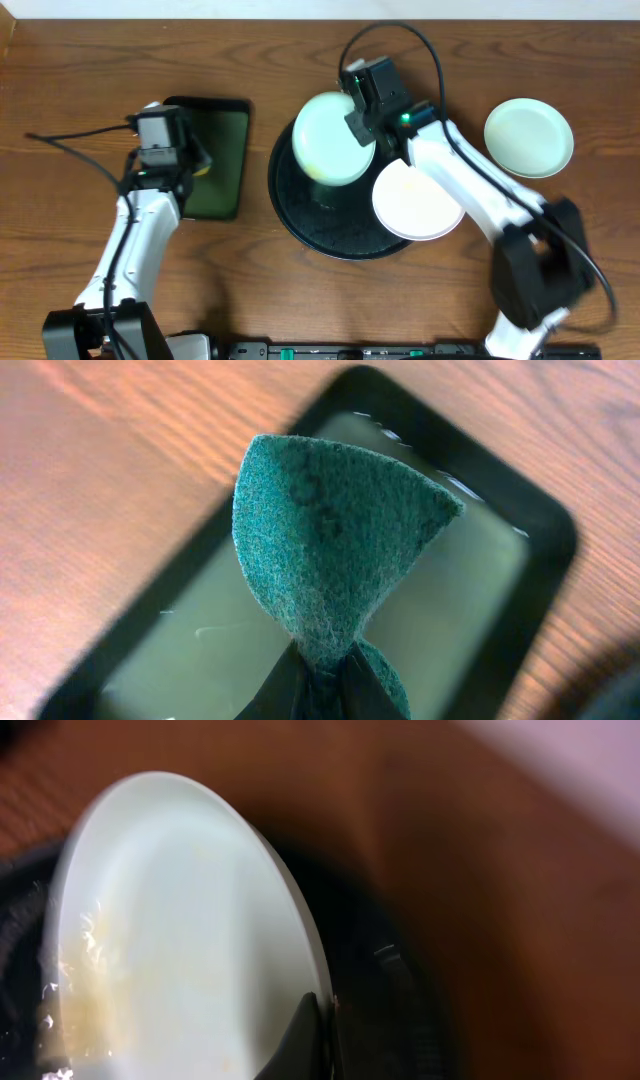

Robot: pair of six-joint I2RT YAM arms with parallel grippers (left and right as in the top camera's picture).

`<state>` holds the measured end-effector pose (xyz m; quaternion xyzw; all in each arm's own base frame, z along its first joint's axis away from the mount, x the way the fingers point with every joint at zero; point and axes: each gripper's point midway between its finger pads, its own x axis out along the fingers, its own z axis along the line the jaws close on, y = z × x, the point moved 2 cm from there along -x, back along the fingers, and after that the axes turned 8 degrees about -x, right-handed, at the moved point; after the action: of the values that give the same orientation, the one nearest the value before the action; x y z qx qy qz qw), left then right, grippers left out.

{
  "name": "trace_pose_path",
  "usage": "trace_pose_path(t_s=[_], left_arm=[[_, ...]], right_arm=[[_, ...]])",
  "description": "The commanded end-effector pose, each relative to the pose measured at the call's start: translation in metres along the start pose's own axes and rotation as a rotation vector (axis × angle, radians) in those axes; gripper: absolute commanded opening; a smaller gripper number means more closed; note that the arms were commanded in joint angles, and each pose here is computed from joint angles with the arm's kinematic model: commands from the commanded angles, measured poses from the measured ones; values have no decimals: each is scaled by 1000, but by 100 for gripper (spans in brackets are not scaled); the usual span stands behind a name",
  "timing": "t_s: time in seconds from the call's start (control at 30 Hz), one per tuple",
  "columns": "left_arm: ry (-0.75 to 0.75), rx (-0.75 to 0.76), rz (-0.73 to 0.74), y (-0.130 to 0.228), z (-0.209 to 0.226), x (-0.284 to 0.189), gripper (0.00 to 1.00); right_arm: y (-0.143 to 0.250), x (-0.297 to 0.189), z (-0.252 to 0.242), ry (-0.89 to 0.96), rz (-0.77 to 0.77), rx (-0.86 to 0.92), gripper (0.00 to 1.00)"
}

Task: Clean dirty plates on tray and stack at the side
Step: 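Lift the green plate with the right gripper onto the plate right of tray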

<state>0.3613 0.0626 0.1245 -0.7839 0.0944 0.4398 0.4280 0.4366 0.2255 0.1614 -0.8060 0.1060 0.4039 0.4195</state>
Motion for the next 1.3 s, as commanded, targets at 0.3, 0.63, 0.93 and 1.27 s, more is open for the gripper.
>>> trace_pose_path(t_s=[0.3, 0.63, 0.93, 1.27], left_arm=[[-6, -82, -9, -12, 14, -1, 8], [-8, -82, -6, -12, 15, -1, 8], [-9, -81, -3, -11, 15, -1, 8], [-12, -81, 0, -10, 16, -1, 8]], right_arm=[[-53, -117, -35, 637, 0, -405, 1], [-76, -143, -8, 742, 3, -604, 1], [-87, -157, 2, 791, -30, -601, 1], [-14, -75, -22, 374, 48, -218, 1]])
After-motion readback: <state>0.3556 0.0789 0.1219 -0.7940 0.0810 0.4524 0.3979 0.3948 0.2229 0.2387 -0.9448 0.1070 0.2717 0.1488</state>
